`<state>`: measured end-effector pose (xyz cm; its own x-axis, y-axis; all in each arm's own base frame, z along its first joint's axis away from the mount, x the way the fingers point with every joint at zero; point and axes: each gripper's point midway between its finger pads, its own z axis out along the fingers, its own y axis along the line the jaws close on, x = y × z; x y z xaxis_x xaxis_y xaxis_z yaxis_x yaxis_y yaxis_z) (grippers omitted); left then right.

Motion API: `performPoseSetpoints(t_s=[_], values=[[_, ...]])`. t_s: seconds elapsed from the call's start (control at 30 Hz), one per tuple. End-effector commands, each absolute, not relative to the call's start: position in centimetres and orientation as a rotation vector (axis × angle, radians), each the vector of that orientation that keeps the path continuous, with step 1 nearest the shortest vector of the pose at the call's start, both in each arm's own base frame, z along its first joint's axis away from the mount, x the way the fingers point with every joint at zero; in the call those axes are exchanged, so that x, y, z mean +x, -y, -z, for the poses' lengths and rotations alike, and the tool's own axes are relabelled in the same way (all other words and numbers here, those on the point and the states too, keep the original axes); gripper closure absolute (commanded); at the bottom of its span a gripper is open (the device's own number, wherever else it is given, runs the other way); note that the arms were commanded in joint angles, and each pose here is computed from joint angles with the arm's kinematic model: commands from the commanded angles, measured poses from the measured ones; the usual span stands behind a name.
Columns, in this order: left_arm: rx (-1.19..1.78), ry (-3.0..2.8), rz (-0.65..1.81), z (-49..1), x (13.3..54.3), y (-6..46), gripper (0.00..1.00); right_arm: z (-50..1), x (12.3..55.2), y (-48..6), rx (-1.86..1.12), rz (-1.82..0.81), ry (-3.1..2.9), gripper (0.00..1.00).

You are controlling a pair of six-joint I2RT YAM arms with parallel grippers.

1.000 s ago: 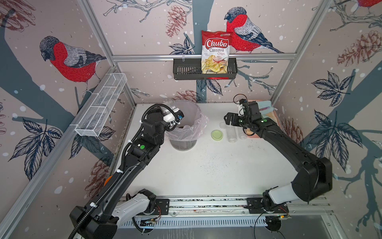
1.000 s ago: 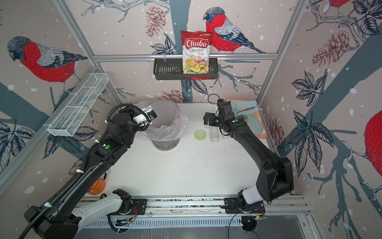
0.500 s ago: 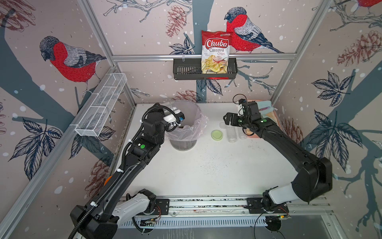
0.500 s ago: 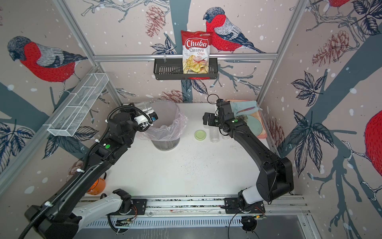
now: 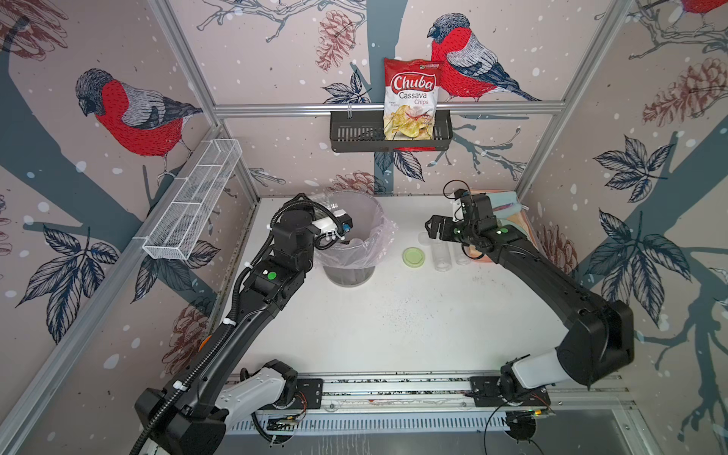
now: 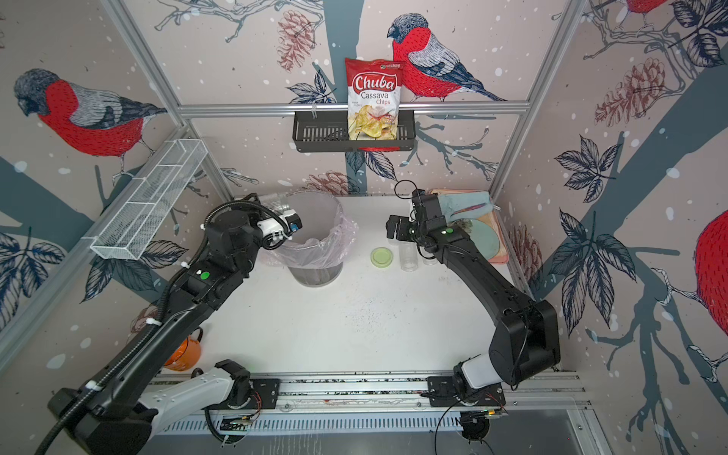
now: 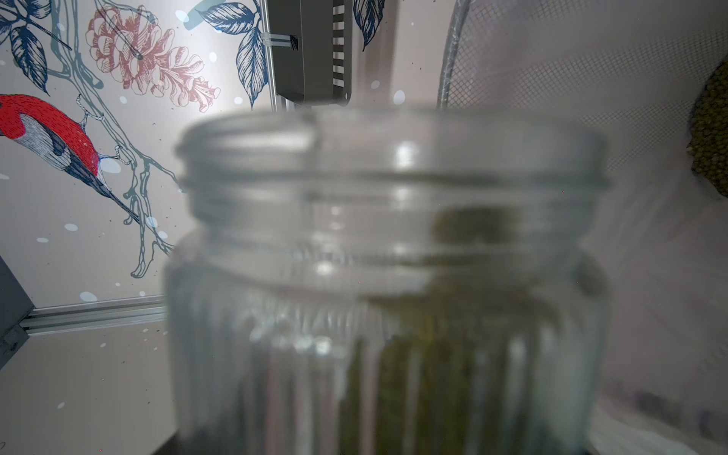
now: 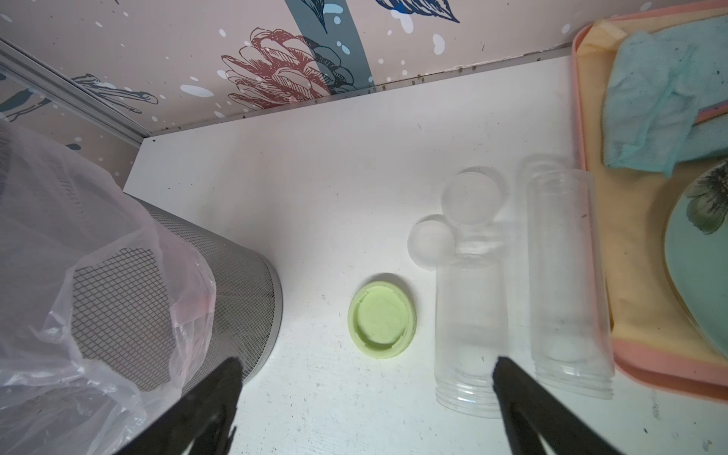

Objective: Empty moldy mung beans from jars
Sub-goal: Pour the moldy mung beans from the jar into the trash bin.

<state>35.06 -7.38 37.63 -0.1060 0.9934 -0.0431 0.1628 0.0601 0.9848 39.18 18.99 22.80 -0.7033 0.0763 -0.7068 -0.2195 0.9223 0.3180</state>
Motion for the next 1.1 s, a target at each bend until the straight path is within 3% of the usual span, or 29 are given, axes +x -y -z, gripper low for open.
performPoseSetpoints(t_s=[0.0,1.07], values=[[1.187,-1.374,-1.208,-39.9,35.2,7.0,1.00,-23.4,39.5,-19.3,-0.100,-0.506,-2.270,0.00],[1.387,-1.231,-1.339,-38.9,36.3,7.0,1.00,-23.2,39.5,-19.4,-0.106,-0.503,-2.273,0.01]])
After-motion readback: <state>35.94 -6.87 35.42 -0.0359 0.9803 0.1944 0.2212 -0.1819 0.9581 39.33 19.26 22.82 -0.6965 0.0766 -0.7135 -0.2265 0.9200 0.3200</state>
